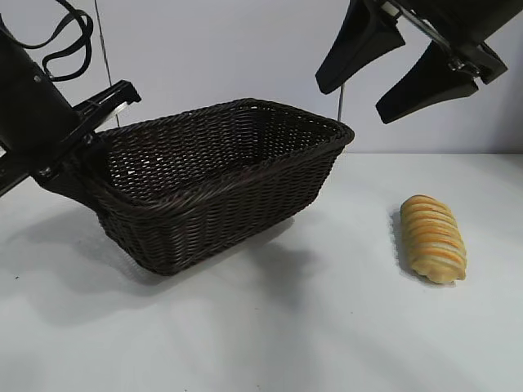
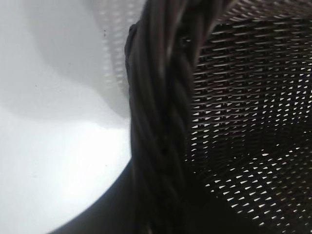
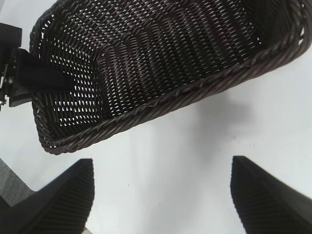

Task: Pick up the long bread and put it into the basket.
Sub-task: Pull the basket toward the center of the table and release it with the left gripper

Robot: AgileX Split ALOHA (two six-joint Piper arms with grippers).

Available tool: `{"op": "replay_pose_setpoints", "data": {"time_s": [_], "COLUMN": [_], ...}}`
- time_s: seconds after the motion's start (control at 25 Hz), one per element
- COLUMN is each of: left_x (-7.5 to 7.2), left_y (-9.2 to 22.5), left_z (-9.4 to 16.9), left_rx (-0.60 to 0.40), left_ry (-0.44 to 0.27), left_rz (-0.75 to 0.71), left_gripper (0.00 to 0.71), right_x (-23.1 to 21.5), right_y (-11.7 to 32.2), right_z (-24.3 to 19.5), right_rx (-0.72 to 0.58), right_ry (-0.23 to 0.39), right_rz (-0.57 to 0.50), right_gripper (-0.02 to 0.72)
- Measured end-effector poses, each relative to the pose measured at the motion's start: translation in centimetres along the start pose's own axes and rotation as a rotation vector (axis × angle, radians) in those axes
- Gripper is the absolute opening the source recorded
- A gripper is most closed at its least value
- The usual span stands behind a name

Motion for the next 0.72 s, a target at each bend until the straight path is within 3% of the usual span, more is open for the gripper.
{"op": "replay_pose_setpoints", "data": {"time_s": [0.28, 0.72], "left_x": [-0.9, 0.7], "left_y": [-1.2, -3.5], "left_z": [0.1, 2.3], "left_rx": [0.066, 0.097], "left_ry": [-0.029, -0.017], "left_rz": [-0.249, -0.466], "left_gripper": [0.097, 0.097], "right_x": [0.0, 0.0], "right_y": [0.0, 0.0], "right_z": [0.0, 0.0], "right_rx": [0.000, 0.001], "right_ry": [0.000, -0.001], "right_rz": [0.000, -0.001], "right_gripper": [0.559, 0.559]}}
Point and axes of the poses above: a point on each arm's last joint axis where the gripper is mounted, z pointing back along that axis away from the gripper, x along the wrist's bending axis when the last joint is at zero, y = z × x, the point moved 3 cm from there along -z, pointing out along that axis toward the gripper, and after that the axes turned 9 degrees about z, right-handed, at the moved point
